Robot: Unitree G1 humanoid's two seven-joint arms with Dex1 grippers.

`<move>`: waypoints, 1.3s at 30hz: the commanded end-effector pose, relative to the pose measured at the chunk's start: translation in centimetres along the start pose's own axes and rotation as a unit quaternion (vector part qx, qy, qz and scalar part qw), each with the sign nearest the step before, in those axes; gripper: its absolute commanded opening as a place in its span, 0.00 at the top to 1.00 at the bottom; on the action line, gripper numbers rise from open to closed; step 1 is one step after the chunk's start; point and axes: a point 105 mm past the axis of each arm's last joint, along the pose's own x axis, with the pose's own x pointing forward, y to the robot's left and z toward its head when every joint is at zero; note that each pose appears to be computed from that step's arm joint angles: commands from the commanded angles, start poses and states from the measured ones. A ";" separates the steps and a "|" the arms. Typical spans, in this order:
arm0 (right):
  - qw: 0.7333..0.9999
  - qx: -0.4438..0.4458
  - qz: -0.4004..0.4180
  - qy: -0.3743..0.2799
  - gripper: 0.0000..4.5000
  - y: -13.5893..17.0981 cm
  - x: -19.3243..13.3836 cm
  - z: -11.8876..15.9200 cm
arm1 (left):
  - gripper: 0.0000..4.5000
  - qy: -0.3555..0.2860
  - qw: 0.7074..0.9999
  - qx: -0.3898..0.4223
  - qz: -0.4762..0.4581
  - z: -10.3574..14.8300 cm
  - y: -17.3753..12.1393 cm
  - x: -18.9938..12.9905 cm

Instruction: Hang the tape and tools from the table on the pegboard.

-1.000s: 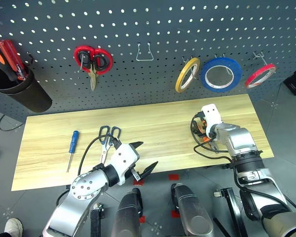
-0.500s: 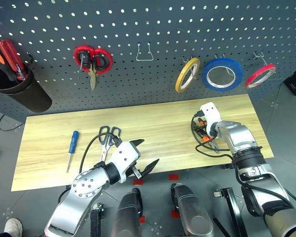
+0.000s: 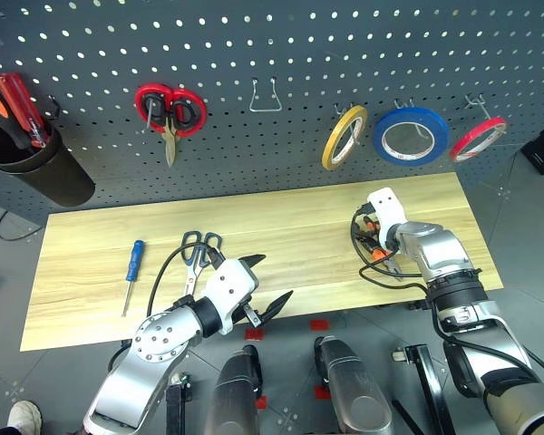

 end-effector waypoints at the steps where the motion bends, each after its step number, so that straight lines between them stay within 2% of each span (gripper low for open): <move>1: 1.000 -0.007 0.018 0.022 0.19 0.7 0.2 -1.6 | 0.00 -0.015 1.000 0.006 -0.010 0.5 -0.5 0.2; 4: 0.999 -0.008 0.017 0.027 0.00 0.2 -0.1 -1.8 | 0.00 -0.017 1.000 0.006 -0.009 0.5 -0.5 0.4; 15: 0.996 -0.047 0.017 0.080 0.00 -1.8 -2.0 -3.8 | 0.00 -0.028 1.000 -0.005 -0.008 0.4 -1.1 1.1; 25: 0.993 -0.059 0.023 0.095 0.00 -2.1 -2.3 -4.0 | 0.00 -0.034 0.999 -0.012 0.001 0.3 -1.4 1.4; 29: 0.994 -0.055 0.022 0.093 0.19 -2.0 -2.1 -4.0 | 0.00 -0.033 0.999 -0.013 0.002 0.2 -1.5 1.3; 31: 0.994 -0.053 0.023 0.095 0.34 -1.9 -2.1 -4.1 | 0.00 -0.033 0.999 -0.013 0.003 0.2 -1.5 1.2; 39: 0.994 -0.061 0.024 0.084 0.35 -2.0 -2.2 -3.8 | 0.00 -0.034 0.999 -0.011 0.000 0.2 -1.3 1.3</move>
